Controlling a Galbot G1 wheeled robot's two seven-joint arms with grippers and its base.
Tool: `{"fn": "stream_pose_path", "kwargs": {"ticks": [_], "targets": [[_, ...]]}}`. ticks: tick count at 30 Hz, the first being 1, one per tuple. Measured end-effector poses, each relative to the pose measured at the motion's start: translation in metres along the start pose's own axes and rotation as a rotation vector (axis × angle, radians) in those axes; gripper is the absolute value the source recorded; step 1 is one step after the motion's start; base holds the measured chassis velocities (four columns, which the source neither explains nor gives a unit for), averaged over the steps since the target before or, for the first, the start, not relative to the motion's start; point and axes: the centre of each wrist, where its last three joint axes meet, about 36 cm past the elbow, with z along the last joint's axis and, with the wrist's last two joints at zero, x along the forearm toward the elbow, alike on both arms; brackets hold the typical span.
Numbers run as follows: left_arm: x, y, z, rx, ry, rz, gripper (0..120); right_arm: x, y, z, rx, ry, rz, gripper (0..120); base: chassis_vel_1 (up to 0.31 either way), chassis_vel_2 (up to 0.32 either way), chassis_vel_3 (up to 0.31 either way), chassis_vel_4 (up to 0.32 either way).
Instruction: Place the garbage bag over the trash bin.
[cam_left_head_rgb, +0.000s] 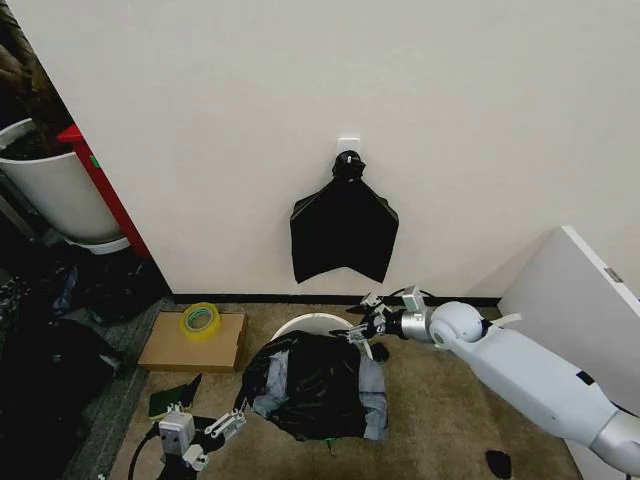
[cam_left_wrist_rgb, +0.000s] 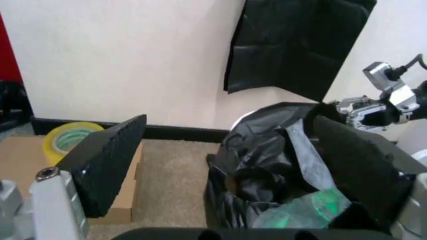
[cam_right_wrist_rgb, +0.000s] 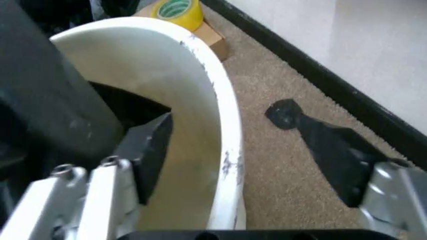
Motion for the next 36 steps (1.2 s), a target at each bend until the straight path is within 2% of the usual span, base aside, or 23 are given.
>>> {"fn": "stream_pose_path", "kwargs": {"ticks": [1,3,7,9,11,13,16,19,31,34,35,36], "targets": [[0.0,-0.001,0.0,0.001,0.002,0.004,99,-0.001,0.0,0.0,0.001,0.006,-0.005,62,0.0,0.0,0.0,0.0],[0.0,-0.002,0.001,0.002,0.003,0.006,99,-0.001,0.0,0.001,0.0,0.011,-0.008,60,0.0,0.0,0.0,0.0],[-0.001,-0.003,0.001,0.002,0.008,0.013,98,-0.005,-0.003,0.002,-0.004,0.023,-0.011,40,0.0,0.0,0.0,0.0],[-0.001,-0.003,0.001,0.002,0.008,0.013,98,-0.006,-0.004,0.002,-0.005,0.023,-0.01,36,0.0,0.0,0.0,0.0],[-0.001,-0.003,0.001,0.001,0.009,0.013,98,-0.008,-0.005,0.0,-0.007,0.021,-0.01,25,0.0,0.0,0.0,0.0],[-0.001,-0.003,0.001,0.001,0.009,0.012,98,-0.009,-0.005,0.0,-0.008,0.021,-0.01,22,0.0,0.0,0.0,0.0],[-0.001,-0.002,0.001,0.002,0.01,0.01,98,-0.011,-0.004,0.0,-0.013,0.018,-0.007,8,0.0,0.0,0.0,0.0],[-0.003,-0.003,0.0,0.003,0.008,0.01,99,-0.012,-0.003,0.0,-0.021,0.008,0.012,3,0.0,0.0,0.0,0.0],[-0.005,-0.003,-0.003,0.012,0.004,0.006,99,-0.004,0.003,0.0,-0.085,-0.018,0.049,3,0.0,0.0,0.0,0.0],[-0.005,-0.001,-0.004,0.016,0.006,-0.001,99,0.018,-0.001,0.002,-0.202,-0.058,0.108,3,0.0,0.0,0.0,0.0],[-0.005,-0.001,-0.004,0.016,0.006,-0.001,99,0.018,-0.001,0.002,-0.202,-0.058,0.108,3,0.0,0.0,0.0,0.0],[-0.005,0.0,-0.004,0.019,0.006,-0.004,99,0.031,0.0,0.005,-0.266,-0.073,0.146,3,0.0,0.0,0.0,0.0]]}}
